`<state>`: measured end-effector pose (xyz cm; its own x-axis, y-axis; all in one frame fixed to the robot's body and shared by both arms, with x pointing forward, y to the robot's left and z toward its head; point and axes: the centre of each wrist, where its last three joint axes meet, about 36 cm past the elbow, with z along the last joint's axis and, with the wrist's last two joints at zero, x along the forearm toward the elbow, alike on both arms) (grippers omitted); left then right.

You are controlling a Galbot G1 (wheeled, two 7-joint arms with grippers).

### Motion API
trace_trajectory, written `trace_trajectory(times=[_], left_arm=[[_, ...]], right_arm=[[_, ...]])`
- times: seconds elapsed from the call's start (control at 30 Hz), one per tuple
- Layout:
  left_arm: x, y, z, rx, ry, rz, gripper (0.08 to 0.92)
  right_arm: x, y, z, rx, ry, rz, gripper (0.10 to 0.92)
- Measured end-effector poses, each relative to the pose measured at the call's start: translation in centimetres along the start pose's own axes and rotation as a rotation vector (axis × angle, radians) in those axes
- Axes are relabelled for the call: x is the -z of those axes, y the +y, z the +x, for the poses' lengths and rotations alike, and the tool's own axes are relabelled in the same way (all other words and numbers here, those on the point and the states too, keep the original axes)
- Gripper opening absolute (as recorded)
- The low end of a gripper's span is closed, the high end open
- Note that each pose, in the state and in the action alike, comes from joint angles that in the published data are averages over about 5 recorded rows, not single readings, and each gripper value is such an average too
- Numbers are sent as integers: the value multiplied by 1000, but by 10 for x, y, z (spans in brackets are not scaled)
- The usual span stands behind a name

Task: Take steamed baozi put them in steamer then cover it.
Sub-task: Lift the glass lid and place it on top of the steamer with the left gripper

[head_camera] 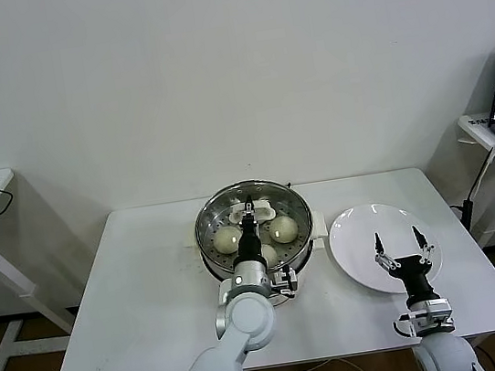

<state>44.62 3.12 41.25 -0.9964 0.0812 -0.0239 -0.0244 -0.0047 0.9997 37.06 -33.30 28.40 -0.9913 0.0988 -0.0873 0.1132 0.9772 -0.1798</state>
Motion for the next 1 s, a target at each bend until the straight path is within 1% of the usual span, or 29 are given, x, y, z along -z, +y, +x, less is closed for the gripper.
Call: trace_trajectory(times=[1.0], left_arm=[[0, 2, 2, -3, -14, 6, 191]], right_arm=[[-2, 2, 0, 4, -5, 2, 823]])
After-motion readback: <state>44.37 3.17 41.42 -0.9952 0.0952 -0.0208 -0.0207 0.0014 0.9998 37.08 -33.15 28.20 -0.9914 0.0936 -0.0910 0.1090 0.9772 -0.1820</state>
